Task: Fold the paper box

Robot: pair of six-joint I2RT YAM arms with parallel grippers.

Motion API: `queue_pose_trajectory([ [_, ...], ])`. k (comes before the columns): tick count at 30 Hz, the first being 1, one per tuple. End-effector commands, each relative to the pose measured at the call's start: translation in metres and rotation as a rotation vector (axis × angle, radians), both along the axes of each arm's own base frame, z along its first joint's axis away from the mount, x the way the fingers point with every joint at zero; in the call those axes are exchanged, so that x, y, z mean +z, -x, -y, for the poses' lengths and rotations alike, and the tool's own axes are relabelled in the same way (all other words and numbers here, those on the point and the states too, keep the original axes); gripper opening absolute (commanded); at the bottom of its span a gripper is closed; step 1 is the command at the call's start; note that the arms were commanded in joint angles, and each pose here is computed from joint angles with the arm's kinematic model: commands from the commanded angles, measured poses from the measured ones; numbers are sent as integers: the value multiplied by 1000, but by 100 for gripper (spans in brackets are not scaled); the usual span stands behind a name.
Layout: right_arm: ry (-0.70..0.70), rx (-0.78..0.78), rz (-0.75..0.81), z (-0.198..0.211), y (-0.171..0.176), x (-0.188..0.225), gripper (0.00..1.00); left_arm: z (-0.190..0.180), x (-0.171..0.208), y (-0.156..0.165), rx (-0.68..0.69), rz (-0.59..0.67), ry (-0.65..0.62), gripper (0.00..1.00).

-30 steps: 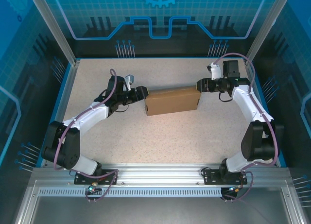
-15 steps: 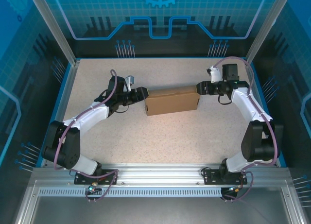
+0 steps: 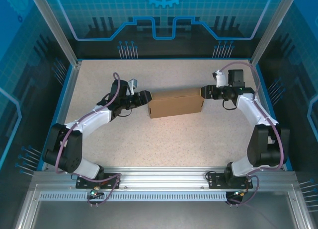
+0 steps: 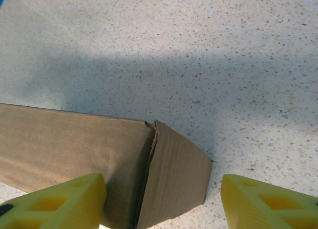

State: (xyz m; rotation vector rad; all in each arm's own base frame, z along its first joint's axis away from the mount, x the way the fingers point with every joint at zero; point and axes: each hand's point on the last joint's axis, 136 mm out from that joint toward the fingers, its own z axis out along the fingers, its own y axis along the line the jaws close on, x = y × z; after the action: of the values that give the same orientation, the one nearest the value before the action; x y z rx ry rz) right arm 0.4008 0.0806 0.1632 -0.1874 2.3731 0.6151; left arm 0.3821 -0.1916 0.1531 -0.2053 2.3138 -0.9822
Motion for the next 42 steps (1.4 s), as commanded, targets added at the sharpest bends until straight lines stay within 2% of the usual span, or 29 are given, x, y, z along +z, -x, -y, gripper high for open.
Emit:
queue_pose_trajectory([
  [1, -28, -2, -144, -2, 25, -35, 63, -3, -40, 21, -10, -117, -45, 68],
  [9, -51, 3, -55, -5, 17, 1, 65, 2, -22, 12, -20, -73, -37, 67],
  [15, -96, 17, -5, -8, 12, 25, 68, 3, -22, 11, -19, -71, -33, 67],
  [23, -156, 48, -56, -17, 8, 7, 66, 6, -22, 10, -27, -72, -31, 67],
  [35, -174, 35, -141, -10, 23, -34, 44, 3, -38, 17, -21, -108, -41, 67],
  [39, -179, 33, -137, -11, 24, -33, 44, 4, -36, 16, -23, -107, -34, 67],
  [42, -179, 36, -106, -11, 20, -21, 51, 5, -27, 13, -24, -84, -32, 67],
])
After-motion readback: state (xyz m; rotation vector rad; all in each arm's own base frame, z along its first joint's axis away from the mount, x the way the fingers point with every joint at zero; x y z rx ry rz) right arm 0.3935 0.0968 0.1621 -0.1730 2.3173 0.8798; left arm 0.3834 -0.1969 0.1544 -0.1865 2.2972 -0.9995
